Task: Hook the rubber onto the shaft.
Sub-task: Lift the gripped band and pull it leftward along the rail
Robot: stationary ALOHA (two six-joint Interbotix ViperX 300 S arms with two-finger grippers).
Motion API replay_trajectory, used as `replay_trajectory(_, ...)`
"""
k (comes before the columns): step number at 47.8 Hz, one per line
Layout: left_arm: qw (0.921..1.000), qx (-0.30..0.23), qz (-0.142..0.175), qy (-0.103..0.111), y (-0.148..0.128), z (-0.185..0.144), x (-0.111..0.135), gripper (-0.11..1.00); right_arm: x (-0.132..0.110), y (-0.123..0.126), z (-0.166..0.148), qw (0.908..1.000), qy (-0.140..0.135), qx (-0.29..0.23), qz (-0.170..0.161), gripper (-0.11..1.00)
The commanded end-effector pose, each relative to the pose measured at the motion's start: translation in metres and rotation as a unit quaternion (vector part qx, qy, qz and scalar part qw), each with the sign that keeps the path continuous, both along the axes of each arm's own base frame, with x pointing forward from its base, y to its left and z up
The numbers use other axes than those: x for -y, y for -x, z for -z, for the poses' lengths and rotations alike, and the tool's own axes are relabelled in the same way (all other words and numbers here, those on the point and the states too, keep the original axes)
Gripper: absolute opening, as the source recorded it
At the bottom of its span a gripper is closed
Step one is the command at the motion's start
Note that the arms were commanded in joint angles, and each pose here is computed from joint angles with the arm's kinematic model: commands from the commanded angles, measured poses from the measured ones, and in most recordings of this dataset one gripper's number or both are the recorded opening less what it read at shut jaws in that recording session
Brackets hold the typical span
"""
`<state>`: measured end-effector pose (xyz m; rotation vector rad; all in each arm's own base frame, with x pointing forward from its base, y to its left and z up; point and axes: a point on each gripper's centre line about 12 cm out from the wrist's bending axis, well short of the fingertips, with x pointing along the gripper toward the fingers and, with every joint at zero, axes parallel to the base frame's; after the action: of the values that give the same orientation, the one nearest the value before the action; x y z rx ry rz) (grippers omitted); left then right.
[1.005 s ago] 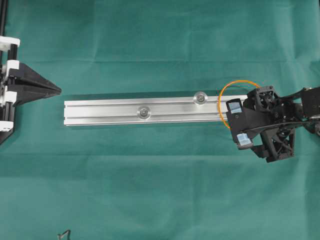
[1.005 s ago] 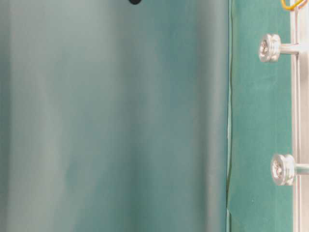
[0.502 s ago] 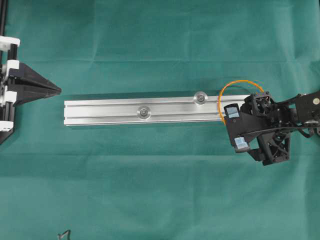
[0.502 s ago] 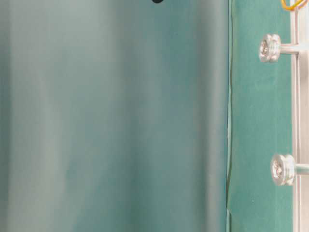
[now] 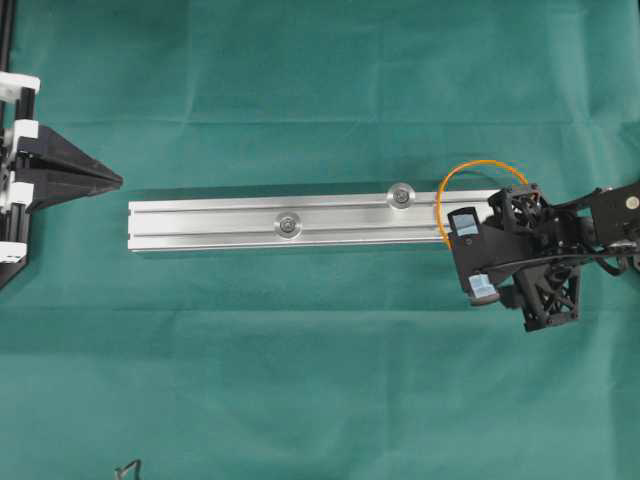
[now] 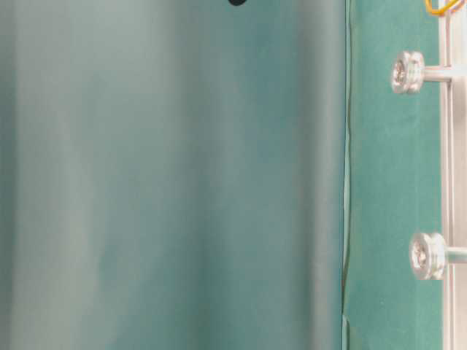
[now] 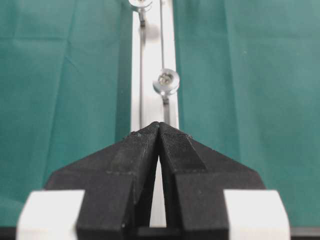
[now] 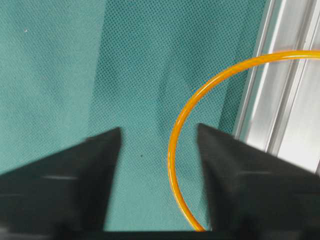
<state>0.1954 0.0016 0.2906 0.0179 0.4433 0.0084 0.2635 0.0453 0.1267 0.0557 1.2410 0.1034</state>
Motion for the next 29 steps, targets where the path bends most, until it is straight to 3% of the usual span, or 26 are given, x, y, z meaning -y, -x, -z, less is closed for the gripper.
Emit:
replay_trajectory(1, 0.9999, 0.016, -0.001, 0.000, -0.0030, -0.0130, -0.0004, 0.00, -0.0009, -0.0011, -0.0022, 1.0000, 0.000, 0.005, -0.002, 0.48)
replay_trajectory(6, 0.9999, 0.016, -0.001, 0.000, -0.0030, -0.0130, -0.0004, 0.00, -0.0007, 0.0000, -0.0013, 1.0000, 0.000, 0.003, -0.002, 0.22)
replay_trajectory(10, 0.9999, 0.016, -0.001, 0.000, -0.0030, -0.0130, -0.0004, 0.00, -0.0013, -0.0013, -0.0025, 1.0000, 0.000, 0.005, -0.003, 0.08)
replay_trajectory(29, 0.9999, 0.016, -0.001, 0.000, -0.0030, -0.0130, -0.0004, 0.00, -0.0014, -0.0027, -0.0042, 1.0000, 0.000, 0.009, -0.003, 0.07)
